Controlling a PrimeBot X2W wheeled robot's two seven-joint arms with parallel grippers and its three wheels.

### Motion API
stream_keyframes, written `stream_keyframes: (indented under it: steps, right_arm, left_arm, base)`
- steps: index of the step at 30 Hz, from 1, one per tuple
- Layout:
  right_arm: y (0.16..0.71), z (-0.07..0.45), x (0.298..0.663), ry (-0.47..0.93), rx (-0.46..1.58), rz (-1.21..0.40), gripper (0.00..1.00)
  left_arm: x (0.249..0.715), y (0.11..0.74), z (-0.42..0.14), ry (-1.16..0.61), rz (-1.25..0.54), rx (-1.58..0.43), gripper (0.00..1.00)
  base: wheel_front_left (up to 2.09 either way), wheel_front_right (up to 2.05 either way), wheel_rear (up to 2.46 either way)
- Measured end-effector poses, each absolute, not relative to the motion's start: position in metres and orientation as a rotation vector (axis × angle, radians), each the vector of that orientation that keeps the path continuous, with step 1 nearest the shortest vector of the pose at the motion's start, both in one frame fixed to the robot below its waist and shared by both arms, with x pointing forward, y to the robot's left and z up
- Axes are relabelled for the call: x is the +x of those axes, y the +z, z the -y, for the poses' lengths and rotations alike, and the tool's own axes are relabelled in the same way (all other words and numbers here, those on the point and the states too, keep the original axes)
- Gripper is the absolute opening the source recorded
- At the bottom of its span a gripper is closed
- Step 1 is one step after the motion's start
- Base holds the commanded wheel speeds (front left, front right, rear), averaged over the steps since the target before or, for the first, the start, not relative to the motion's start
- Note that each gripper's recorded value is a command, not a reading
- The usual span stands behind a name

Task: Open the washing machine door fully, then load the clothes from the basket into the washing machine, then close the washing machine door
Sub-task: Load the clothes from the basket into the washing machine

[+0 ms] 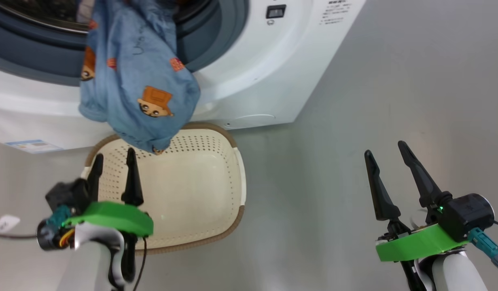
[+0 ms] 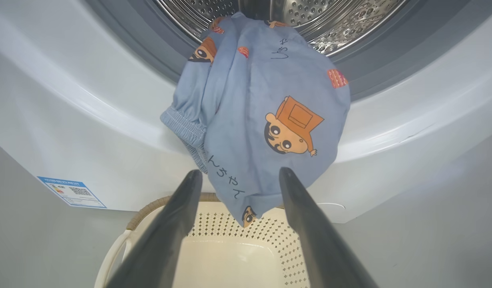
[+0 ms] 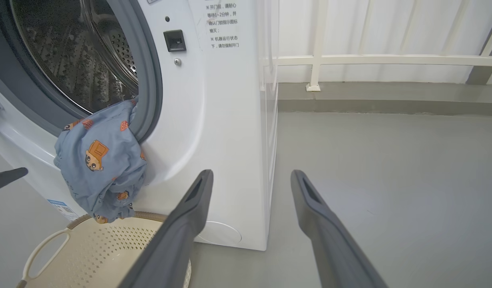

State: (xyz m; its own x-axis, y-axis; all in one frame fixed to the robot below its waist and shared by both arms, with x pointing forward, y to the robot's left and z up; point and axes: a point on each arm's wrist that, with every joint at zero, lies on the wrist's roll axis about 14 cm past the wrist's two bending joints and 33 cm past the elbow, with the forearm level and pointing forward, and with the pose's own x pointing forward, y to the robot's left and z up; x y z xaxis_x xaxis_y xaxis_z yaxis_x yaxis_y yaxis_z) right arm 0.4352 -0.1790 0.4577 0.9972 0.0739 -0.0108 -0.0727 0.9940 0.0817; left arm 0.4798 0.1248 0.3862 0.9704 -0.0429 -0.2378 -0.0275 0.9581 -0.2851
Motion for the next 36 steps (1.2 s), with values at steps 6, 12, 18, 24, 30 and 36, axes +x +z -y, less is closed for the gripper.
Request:
stream_keyframes:
  steps: [6,12,18,24,30,36]
  right_arm:
    - [0.456,0.188,0.438,0.049,0.069,-0.016,1.0]
    - [0.447,0.198,0.436,0.021,0.058,-0.041,1.0]
    - [0.443,0.204,0.443,0.006,0.046,-0.044,1.0]
    - [0.431,0.209,0.446,-0.007,0.037,-0.073,1.0]
    - [0.421,0.211,0.45,-0.01,0.031,-0.091,1.0]
    - [0.415,0.21,0.454,-0.006,0.026,-0.102,1.0]
  left_arm:
    - [0.502,0.37,-0.108,-0.045,-0.285,-0.308,1.0]
    - [0.52,0.351,-0.097,-0.071,-0.328,-0.324,1.0]
    - [0.535,0.333,-0.089,-0.094,-0.363,-0.375,1.0]
    - [0.556,0.319,-0.083,-0.103,-0.382,-0.397,1.0]
    - [0.576,0.316,-0.081,-0.088,-0.358,-0.419,1.0]
    - [0.587,0.309,-0.081,-0.078,-0.353,-0.422,1.0]
  base:
    - [0.0,0.0,0.0]
    - [0.0,0.0,0.0]
    - [0.0,0.0,0.0]
    - [0.0,0.0,0.0]
    - [0.0,0.0,0.0]
    - [0.0,0.0,0.0]
